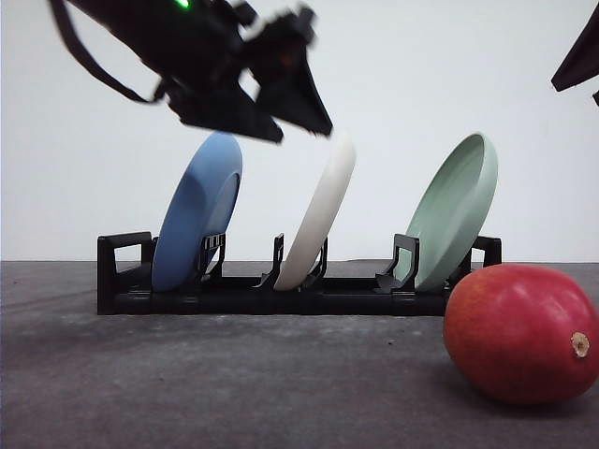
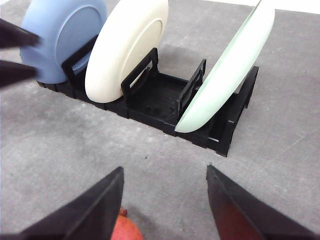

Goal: Place pomegranate in white plate

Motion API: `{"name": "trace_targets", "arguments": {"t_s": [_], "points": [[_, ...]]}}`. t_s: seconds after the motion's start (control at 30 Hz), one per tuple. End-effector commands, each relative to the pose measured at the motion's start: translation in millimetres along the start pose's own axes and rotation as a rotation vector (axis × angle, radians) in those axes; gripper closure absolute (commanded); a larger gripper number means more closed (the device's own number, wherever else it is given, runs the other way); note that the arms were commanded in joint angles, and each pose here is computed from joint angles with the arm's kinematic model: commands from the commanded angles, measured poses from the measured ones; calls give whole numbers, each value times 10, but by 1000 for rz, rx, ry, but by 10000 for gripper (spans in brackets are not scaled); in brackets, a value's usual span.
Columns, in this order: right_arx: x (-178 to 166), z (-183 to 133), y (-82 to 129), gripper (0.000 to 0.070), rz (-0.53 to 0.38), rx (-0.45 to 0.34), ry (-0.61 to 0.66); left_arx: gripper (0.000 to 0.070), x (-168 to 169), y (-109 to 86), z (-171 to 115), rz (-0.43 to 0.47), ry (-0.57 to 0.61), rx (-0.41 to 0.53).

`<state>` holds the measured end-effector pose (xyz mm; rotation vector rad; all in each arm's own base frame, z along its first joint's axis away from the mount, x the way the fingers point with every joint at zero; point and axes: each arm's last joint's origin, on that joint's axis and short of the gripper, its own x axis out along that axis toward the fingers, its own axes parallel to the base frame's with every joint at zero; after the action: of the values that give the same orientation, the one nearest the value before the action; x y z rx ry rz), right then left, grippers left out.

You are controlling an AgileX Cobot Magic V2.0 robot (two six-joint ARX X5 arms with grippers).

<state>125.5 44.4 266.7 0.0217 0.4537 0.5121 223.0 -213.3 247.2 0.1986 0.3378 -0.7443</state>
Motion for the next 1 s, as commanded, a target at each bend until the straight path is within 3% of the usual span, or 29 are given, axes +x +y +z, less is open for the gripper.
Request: {"name": "trace_targets", "arguments": {"t_s": [0.0,0.43,0.8,0.83,0.97], "points": [[-16,48,13,369,8,1,-20,325,106,-42,57,12,-10,-16],[-16,48,13,369,8,0,-20,351,718,-78,39,101,64,-4],[-16,48,13,369,8,1,-20,356,819,-77,14,113,63,-4],[-16,48,13,369,8,1,-20,364,819,-77,15,114,62,-4],[-16,48,13,369,8,1,-20,549,819,-78,16,113,62,-5]]}}
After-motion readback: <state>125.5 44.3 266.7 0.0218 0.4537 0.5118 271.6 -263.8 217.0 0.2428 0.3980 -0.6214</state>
